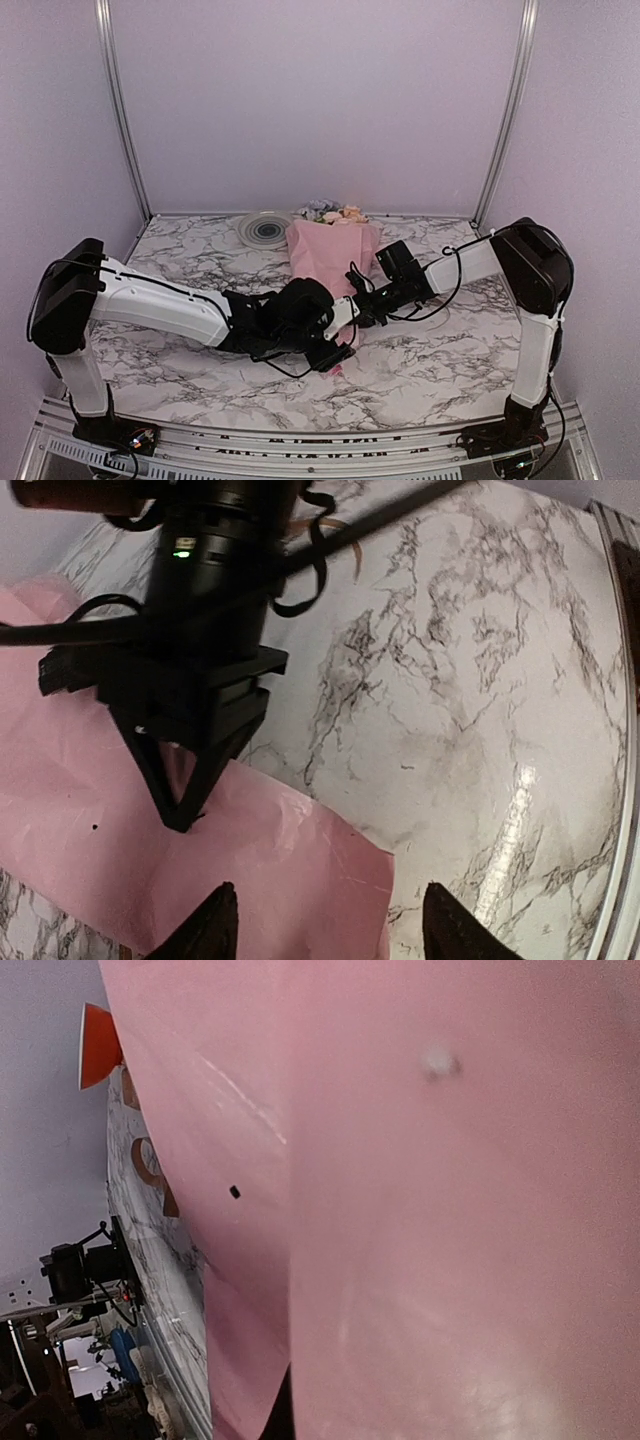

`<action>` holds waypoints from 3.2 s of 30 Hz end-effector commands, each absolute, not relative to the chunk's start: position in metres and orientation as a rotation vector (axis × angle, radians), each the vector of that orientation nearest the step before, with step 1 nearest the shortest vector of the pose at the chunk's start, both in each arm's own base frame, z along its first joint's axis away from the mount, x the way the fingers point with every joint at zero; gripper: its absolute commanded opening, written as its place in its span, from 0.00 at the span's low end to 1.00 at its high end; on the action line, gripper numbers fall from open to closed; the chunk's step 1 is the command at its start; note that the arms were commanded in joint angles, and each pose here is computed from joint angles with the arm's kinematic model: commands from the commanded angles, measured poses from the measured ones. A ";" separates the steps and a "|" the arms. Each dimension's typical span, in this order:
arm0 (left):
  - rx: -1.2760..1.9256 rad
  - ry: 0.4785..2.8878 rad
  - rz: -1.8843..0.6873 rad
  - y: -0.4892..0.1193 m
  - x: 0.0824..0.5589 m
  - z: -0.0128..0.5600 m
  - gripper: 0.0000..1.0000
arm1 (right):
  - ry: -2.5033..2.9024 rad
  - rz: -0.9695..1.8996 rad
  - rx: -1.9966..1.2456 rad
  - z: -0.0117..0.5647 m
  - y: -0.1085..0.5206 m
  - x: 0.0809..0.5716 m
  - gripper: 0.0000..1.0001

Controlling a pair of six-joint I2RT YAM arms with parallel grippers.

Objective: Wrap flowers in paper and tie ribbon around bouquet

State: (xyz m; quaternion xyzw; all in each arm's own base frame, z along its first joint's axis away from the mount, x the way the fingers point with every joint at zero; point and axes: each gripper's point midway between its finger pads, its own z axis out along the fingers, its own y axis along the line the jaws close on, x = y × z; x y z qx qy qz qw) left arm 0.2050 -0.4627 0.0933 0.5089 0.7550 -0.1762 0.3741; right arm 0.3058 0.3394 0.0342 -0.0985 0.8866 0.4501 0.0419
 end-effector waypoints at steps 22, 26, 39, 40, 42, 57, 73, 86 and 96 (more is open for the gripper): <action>0.709 2.641 -0.102 -0.306 0.265 0.016 0.29 | 2.708 1.251 -0.312 0.033 0.329 0.315 0.00; 0.711 2.614 -0.081 -0.306 0.270 0.020 0.24 | 2.709 1.249 -0.312 0.033 0.329 0.315 0.00; 0.751 2.579 -0.084 -0.312 0.285 0.027 0.24 | 2.718 1.239 -0.317 0.030 0.328 0.313 0.00; 0.751 2.591 -0.094 -0.312 0.284 0.025 0.24 | 2.717 1.238 -0.317 0.030 0.328 0.313 0.00; 0.751 2.611 -0.110 -0.312 0.281 0.021 0.24 | 2.716 1.235 -0.317 0.030 0.328 0.314 0.00; 0.736 2.418 -0.376 -0.339 0.283 0.095 0.00 | 2.730 1.228 -0.316 0.026 0.327 0.313 0.00; 0.819 2.128 -0.708 -0.451 0.323 0.137 0.00 | 2.740 1.231 -0.292 0.020 0.326 0.312 0.00; 0.765 2.453 -0.714 -0.470 0.343 0.016 0.00 | 2.721 1.170 -0.262 0.039 0.319 0.312 0.13; 0.781 2.483 -0.718 -0.467 0.337 0.002 0.00 | 2.810 0.492 -0.172 0.069 0.212 0.318 0.29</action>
